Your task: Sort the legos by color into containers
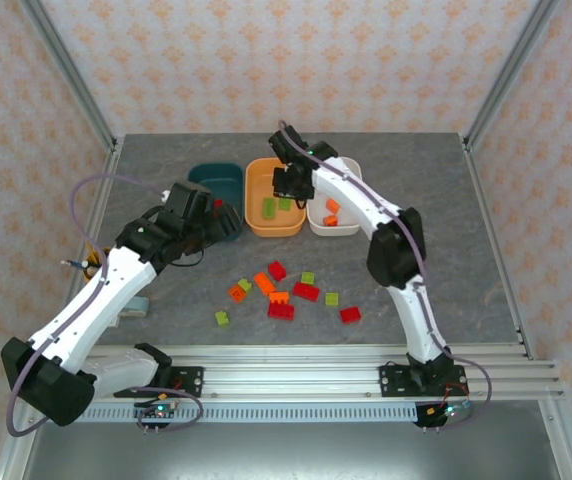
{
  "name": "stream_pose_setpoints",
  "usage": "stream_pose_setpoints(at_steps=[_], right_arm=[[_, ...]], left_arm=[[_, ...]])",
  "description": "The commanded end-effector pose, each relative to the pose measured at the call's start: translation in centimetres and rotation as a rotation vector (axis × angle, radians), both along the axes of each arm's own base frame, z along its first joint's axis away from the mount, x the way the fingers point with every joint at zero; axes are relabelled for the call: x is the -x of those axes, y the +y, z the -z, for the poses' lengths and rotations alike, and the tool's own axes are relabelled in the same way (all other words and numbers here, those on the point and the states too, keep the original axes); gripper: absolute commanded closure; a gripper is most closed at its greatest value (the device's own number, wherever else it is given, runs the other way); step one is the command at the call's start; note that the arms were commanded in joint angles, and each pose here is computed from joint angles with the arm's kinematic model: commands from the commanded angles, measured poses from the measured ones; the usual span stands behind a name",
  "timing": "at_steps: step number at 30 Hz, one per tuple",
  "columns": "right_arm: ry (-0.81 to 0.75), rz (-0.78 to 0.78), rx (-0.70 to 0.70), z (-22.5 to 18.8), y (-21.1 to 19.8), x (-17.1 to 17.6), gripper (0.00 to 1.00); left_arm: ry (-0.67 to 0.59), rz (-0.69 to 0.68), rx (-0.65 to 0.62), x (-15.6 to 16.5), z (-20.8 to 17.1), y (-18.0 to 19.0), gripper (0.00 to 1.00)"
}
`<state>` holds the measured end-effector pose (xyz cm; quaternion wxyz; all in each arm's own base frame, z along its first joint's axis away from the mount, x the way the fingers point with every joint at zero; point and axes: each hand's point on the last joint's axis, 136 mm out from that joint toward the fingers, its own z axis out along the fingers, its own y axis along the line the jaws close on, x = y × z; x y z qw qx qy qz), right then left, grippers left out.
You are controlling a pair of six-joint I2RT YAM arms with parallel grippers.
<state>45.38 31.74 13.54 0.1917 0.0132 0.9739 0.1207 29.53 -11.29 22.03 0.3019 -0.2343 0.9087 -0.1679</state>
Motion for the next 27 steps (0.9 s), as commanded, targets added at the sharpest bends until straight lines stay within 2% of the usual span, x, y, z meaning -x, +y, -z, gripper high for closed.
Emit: stream_pose_setpoints(at_steps=[1, 7, 10, 12, 14, 21, 24, 27], right_arm=[[0.065, -0.001, 0.140, 2.5, -1.7, 0.2, 0.72], [0.118, -0.005, 0.125, 5.8, -0.7, -0.3, 0.65], [0.137, -0.016, 0.092, 5.8, 0.0, -0.1, 0.55], [0.126, -0.021, 0.067, 4.6, 0.4, 0.0, 0.46], [0.108, -0.023, 0.040, 3.0, 0.6, 0.0, 0.43], [-0.018, -0.049, -0.036, -5.1, 0.4, 1.7, 0.44], [-0.099, -0.071, -0.072, -8.1, -0.8, 4.1, 0.44], [-0.157, -0.093, -0.148, -8.7, -2.5, 7.5, 0.44]], left_arm=[[-0.005, -0.047, -0.012, 0.8, 0.2, 1.3, 0.16], [0.031, -0.038, -0.025, 2.2, 1.2, 1.7, 0.16], [0.084, -0.026, -0.020, 3.2, 2.8, 1.6, 0.16], [0.129, -0.021, -0.017, 4.0, 4.1, 1.6, 0.16], [0.168, -0.007, -0.002, 4.6, 5.3, 1.3, 0.17], [0.275, 0.002, 0.055, 6.1, 8.9, -0.5, 0.22], [0.278, 0.017, 0.056, 5.5, 9.0, -2.5, 0.23], [0.300, 0.037, 0.031, 4.5, 9.3, -5.2, 0.24]])
